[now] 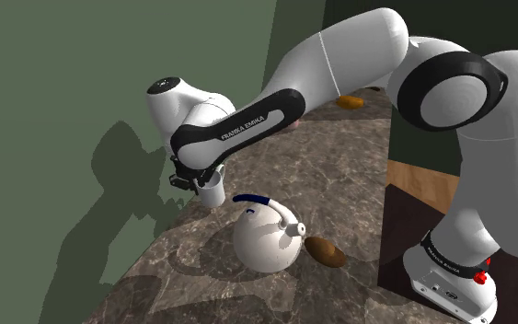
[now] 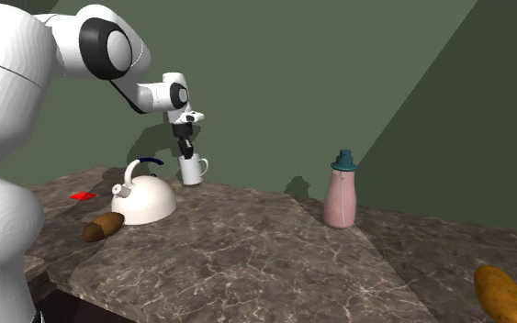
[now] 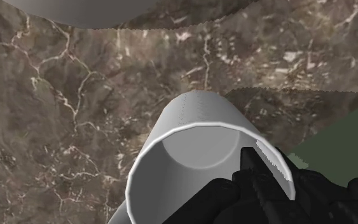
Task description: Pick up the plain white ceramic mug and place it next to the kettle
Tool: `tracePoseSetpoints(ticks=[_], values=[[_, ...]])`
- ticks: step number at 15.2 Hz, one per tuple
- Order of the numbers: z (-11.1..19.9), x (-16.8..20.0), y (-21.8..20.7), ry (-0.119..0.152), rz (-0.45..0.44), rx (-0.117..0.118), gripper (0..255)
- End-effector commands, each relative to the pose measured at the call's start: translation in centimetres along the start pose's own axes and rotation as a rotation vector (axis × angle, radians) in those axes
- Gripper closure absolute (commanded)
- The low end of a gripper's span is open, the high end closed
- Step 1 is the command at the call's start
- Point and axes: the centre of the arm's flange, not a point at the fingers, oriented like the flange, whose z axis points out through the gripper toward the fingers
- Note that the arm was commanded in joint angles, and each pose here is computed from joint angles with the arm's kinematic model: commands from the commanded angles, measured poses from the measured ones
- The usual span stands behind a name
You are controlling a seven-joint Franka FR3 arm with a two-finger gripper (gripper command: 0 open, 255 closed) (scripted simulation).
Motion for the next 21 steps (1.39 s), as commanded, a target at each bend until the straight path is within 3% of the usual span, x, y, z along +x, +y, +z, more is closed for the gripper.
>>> tracePoseSetpoints(ticks=[1,10,11,16,20,21], values=[[1.1,0.0,-0.1,0.0,0.0,0.001,255],[1.8,0.0,-0.1,0.0,0.0,0.001,255],[1.8,0.0,-0.1,0.0,0.0,0.001,0],[1.8,0.0,-0.1,0.0,0.0,0.001,0],[-3.2,0.0,-0.1,0.0,0.0,0.001,0],[-3.2,0.0,-0.1,0.0,0.0,0.001,0]])
